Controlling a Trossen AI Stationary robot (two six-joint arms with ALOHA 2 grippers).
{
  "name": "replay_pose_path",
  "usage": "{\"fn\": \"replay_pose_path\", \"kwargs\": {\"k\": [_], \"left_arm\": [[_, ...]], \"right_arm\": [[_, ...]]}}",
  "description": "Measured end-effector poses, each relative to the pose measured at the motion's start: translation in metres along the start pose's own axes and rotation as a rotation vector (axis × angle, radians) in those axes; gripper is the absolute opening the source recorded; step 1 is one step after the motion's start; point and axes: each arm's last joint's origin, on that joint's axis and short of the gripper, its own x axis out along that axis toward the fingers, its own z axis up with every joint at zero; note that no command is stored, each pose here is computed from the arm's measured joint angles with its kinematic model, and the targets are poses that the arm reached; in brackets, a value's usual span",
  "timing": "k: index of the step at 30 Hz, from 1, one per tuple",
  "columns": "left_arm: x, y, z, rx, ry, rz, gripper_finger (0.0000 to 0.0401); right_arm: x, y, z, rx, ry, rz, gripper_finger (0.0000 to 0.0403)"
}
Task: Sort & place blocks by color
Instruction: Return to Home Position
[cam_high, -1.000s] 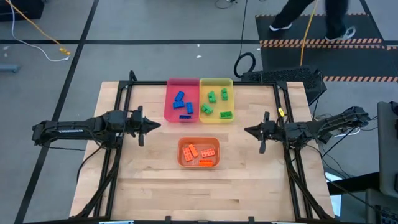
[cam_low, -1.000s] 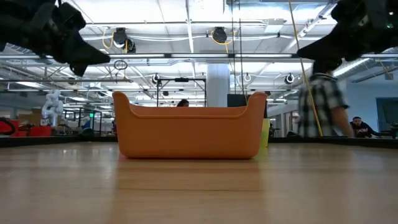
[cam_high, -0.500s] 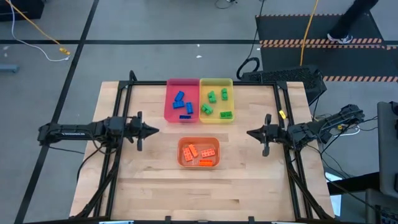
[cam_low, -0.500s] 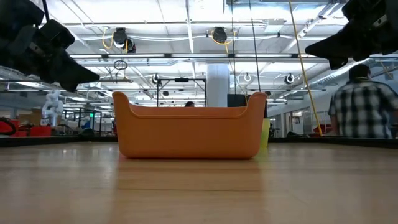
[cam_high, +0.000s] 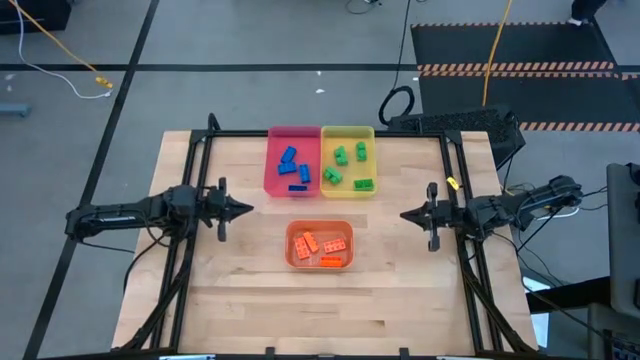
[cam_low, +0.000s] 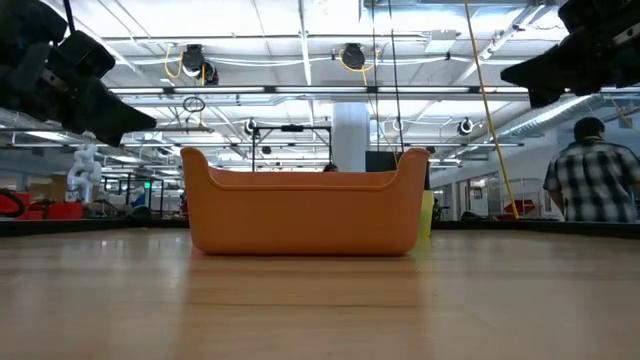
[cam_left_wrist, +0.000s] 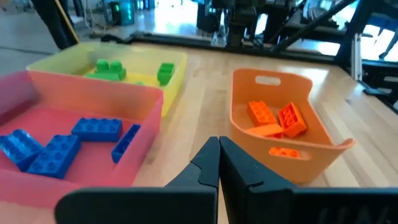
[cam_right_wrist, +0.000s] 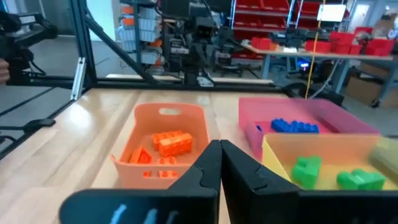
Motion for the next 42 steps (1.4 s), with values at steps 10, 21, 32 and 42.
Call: {"fn": "replay_pose_path", "kwargs": {"k": [10, 21, 32, 42], "left_arm": [[-0.002, 0.0, 0.002, 0.018, -0.012, 0.003, 0.0005], [-0.003, 0.005, 0.003, 0.025, -0.032, 0.042, 0.0005], [0.001, 0.006, 0.003, 0.011, -0.139, -0.02, 0.0006], [0.002, 0.004, 0.001, -0.072, -0.155, -0.041, 0.0003]], "right_arm": [[-0.01, -0.005, -0.012, 0.061, -0.19, -0.001, 0.0], [-0.008, -0.016, -0.006, 0.044, -0.26, 0.034, 0.0], [-0.006, -0.018, -0.016, 0.063, -0.156, 0.029, 0.0], [-0.006, -0.018, -0.017, 0.089, -0.144, 0.03, 0.0]]}}
